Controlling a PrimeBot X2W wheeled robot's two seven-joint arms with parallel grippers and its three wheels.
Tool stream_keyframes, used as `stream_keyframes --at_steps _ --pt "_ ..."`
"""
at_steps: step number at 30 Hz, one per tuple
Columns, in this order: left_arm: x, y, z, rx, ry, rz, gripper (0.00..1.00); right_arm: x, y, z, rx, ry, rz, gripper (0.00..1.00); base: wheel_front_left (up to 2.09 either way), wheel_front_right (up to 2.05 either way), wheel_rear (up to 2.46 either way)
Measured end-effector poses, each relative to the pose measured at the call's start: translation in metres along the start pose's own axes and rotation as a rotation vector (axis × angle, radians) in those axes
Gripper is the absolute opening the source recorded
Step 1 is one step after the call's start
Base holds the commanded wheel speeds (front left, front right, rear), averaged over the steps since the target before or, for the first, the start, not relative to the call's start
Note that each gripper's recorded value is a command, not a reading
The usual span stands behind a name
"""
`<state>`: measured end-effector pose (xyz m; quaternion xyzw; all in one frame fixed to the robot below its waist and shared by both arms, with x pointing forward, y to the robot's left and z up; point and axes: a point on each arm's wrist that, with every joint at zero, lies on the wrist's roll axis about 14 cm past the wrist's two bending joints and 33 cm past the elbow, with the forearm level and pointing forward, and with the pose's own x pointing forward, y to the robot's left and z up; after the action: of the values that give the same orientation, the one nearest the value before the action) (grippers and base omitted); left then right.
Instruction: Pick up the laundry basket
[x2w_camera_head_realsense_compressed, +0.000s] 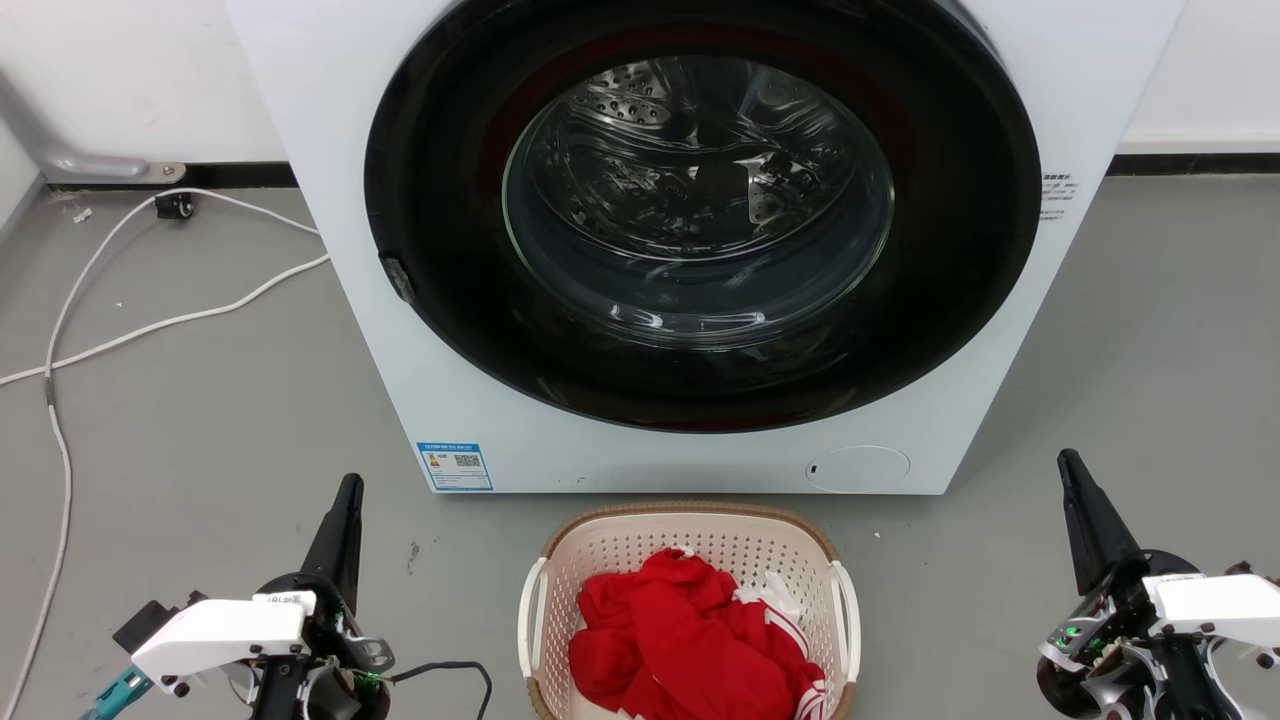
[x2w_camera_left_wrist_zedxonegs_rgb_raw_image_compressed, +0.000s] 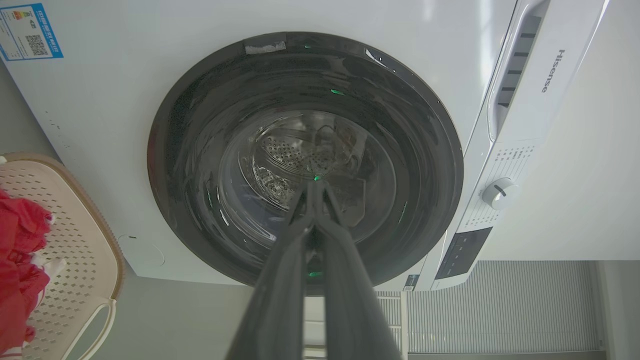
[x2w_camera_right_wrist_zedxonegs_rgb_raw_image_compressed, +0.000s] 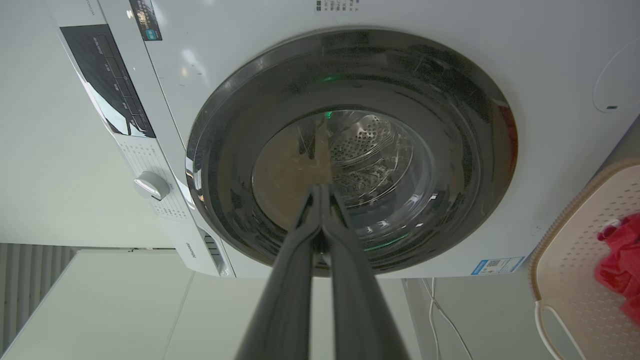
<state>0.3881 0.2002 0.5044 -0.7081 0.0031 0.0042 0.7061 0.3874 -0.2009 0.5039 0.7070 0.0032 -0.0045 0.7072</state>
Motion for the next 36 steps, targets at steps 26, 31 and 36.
stream_keyframes --at_steps 26,31,36 --pt "-0.006 0.015 -0.006 0.001 0.003 0.045 1.00 -0.007 -0.014 -0.001 0.000 -0.011 -0.042 1.00 0.00 0.00 0.00" --pt "-0.005 0.011 -0.010 0.023 0.001 0.031 1.00 -0.007 -0.011 -0.004 -0.021 -0.015 -0.032 1.00 0.00 0.00 0.00" --pt "-0.004 0.002 -0.013 0.083 0.002 0.006 1.00 -0.009 -0.012 -0.005 -0.082 -0.020 -0.035 1.00 0.00 0.00 0.00"
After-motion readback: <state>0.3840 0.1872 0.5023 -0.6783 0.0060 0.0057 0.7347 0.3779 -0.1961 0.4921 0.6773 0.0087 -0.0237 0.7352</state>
